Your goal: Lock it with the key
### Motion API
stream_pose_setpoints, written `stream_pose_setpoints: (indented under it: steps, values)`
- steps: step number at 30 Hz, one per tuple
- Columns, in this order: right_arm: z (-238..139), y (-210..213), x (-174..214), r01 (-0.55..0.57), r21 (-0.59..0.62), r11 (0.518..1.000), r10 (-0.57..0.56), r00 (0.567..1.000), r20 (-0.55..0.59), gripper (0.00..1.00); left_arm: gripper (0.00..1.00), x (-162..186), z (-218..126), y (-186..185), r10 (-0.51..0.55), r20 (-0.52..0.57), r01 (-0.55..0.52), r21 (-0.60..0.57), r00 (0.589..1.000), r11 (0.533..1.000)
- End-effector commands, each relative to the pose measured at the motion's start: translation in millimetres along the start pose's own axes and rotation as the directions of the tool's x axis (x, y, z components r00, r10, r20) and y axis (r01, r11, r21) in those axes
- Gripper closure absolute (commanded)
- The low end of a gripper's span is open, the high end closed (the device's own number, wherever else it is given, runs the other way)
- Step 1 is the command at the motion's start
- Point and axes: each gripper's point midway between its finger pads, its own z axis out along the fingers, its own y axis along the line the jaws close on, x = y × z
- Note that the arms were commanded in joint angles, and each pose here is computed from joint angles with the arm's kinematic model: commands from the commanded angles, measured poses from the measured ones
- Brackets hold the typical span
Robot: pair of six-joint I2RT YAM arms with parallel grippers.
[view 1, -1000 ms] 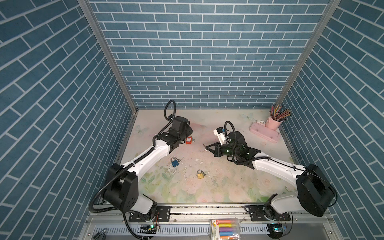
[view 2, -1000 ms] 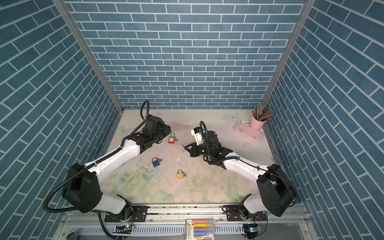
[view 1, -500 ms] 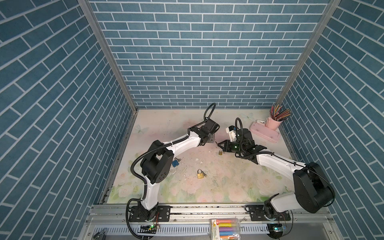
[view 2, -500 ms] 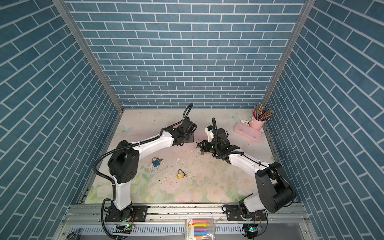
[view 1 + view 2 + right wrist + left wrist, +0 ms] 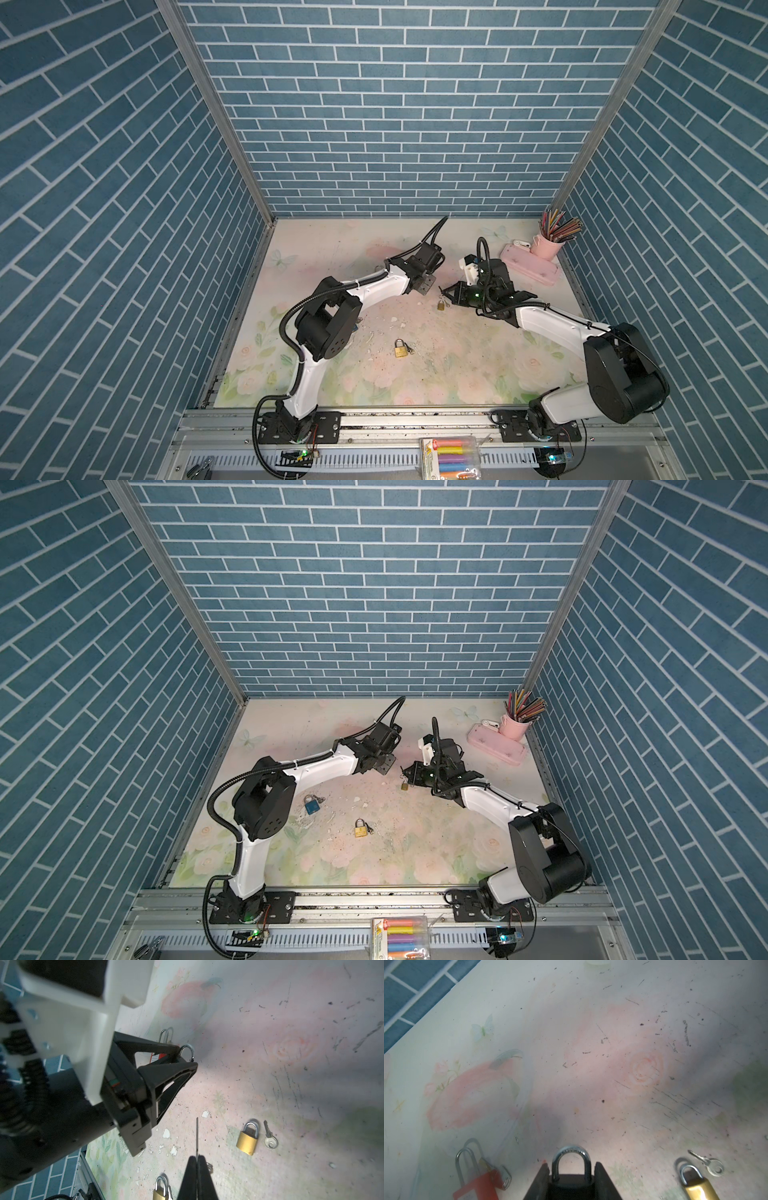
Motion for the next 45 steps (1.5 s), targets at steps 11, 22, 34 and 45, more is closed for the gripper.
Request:
stream_pose_setpoints:
  steps: [11, 22, 34, 45]
  values:
    - [4, -12, 5, -0.032, 0.012, 0.999, 0.032, 0.999, -0.037, 1.0, 1.0, 14, 38, -5, 0.052, -0.074, -0.048, 0.046, 0.996, 0.998]
    - [4, -12, 6, -0.041, 0.013, 0.999, 0.042, 0.998, -0.046, 1.0, 0.51, 14, 34, 4, -0.021, -0.063, 0.026, 0.09, 0.998, 0.996]
    - [9, -10, 4, -0.106, -0.003, 0.994, 0.106, 0.993, -0.049, 1.0, 0.36, -35, -44, 54, -0.232, 0.144, 0.211, 0.146, 0.962, 0.966]
    - [53, -13, -5, -0.225, -0.042, 0.973, 0.219, 0.968, -0.125, 1.0, 0.23, -37, -173, 126, -0.375, 0.442, 0.345, 0.151, 0.815, 0.926]
